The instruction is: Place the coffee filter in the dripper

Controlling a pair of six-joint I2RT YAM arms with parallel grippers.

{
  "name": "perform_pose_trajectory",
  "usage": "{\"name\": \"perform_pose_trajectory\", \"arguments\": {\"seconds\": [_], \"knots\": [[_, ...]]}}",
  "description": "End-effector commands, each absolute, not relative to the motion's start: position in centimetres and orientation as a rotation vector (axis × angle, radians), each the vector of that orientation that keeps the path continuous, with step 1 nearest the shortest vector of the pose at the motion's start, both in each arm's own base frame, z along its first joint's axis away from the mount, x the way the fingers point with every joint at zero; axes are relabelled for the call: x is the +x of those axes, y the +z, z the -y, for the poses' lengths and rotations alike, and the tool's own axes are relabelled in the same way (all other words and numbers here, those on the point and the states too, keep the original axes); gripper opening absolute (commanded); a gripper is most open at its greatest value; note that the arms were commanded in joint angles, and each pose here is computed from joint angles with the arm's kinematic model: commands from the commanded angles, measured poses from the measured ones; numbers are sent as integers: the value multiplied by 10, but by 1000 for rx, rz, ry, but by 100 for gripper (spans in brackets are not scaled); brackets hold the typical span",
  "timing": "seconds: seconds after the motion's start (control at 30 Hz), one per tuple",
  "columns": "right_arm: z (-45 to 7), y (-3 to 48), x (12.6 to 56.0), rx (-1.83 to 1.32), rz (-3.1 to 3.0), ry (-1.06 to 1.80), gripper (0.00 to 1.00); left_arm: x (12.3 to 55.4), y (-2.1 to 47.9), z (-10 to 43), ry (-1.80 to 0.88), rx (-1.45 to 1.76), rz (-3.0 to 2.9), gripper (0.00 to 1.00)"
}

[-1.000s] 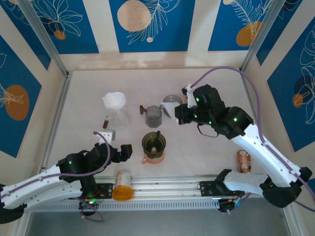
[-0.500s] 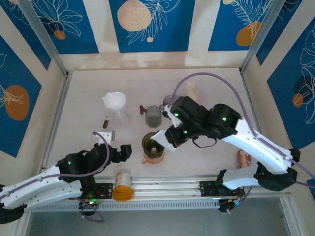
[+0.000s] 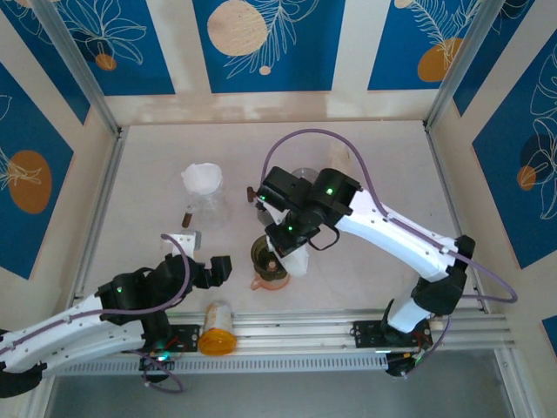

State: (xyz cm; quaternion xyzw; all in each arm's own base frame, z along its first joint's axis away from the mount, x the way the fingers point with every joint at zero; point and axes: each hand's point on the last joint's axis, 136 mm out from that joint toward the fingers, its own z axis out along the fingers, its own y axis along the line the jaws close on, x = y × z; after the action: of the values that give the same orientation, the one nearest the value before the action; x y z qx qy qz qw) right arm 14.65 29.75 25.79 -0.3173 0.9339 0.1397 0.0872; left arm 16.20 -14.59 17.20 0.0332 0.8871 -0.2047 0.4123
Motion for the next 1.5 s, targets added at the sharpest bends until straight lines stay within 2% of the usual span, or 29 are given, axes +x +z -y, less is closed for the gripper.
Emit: {"name": "perform_pose_trajectory", "arguments": {"seconds": [0.0,0.4,1.0,1.07,1.13,1.2,1.33,1.47], "knots": [[-313,258,138,-1048,-2787,485,0,162,179,148,-535,93,-2220,100],[-344,228,142,-1114,-2819,542,0,162,177,149,-538,99,-2224,100],[-336,196,155,-1000,-2880,578,1,161,178,150,-546,101,-2225,100],[-336,200,154,-995,-2867,591,9,161,179,150,-551,100,-2223,100],[-336,207,152,-992,-2842,604,24,161,181,152,-561,101,-2221,100],[-334,215,151,-980,-2818,620,35,161,181,152,-565,100,-2220,100],[-324,229,151,-931,-2772,631,46,161,187,155,-583,104,-2210,100],[-310,240,152,-851,-2722,625,51,163,197,163,-607,123,-2190,100]]}}
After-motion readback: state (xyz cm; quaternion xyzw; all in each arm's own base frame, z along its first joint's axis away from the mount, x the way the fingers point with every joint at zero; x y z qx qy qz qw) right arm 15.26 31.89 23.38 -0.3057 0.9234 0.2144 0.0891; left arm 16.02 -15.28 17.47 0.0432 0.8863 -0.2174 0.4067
